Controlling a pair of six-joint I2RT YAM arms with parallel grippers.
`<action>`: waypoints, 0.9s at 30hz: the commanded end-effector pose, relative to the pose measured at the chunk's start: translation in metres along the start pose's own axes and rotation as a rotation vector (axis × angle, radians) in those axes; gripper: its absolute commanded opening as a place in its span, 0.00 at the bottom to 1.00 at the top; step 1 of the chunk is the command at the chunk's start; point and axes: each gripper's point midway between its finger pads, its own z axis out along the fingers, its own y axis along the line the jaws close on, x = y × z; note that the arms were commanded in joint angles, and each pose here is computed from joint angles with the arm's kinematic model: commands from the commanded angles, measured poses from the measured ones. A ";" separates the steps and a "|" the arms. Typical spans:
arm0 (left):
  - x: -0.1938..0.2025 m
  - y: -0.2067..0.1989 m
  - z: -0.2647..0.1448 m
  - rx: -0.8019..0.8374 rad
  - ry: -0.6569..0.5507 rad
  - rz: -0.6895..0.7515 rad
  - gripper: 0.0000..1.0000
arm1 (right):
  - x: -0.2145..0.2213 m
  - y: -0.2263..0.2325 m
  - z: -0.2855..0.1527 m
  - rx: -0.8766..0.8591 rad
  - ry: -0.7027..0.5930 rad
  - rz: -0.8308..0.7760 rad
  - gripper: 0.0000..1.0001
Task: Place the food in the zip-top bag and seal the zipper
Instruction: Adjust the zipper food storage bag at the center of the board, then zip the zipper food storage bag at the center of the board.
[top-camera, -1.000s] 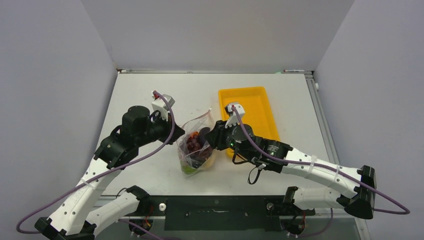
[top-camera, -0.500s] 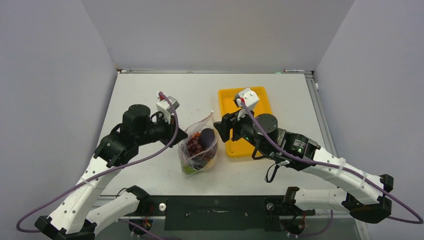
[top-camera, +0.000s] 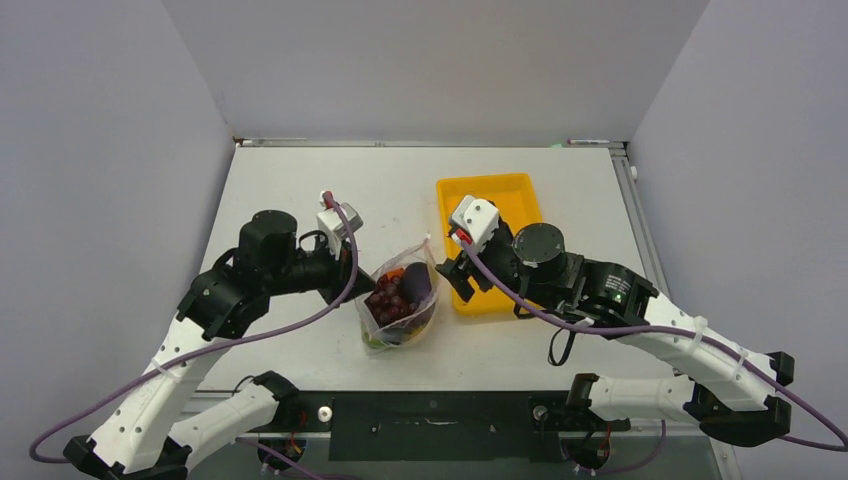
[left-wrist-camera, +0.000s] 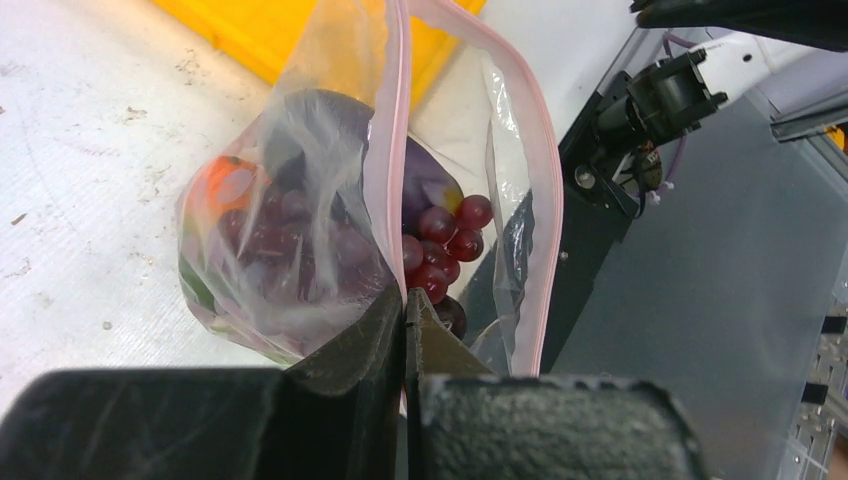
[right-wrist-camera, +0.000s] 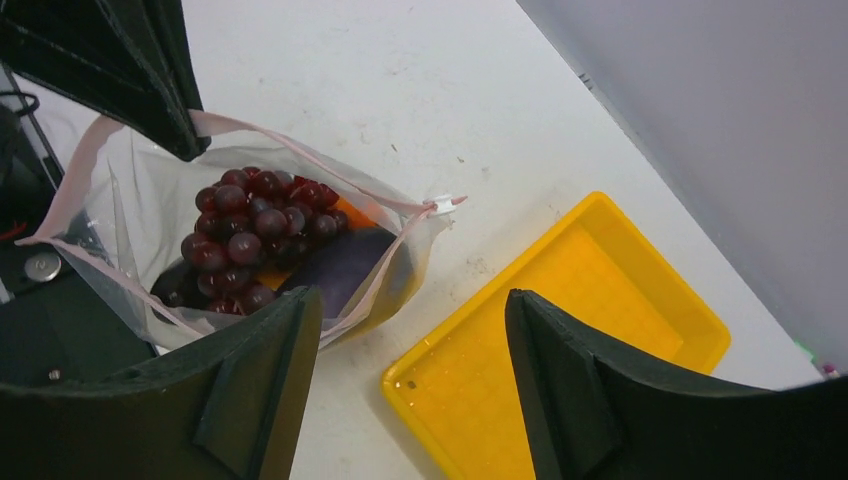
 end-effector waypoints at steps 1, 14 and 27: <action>-0.009 -0.027 -0.015 0.083 -0.021 0.085 0.00 | -0.011 0.010 -0.020 -0.123 -0.039 -0.169 0.68; 0.017 -0.045 -0.007 0.137 0.081 0.172 0.00 | 0.025 0.040 -0.059 -0.401 -0.054 -0.503 0.72; 0.019 -0.043 -0.003 0.129 0.095 0.173 0.00 | 0.078 0.093 -0.045 -0.649 -0.031 -0.448 0.66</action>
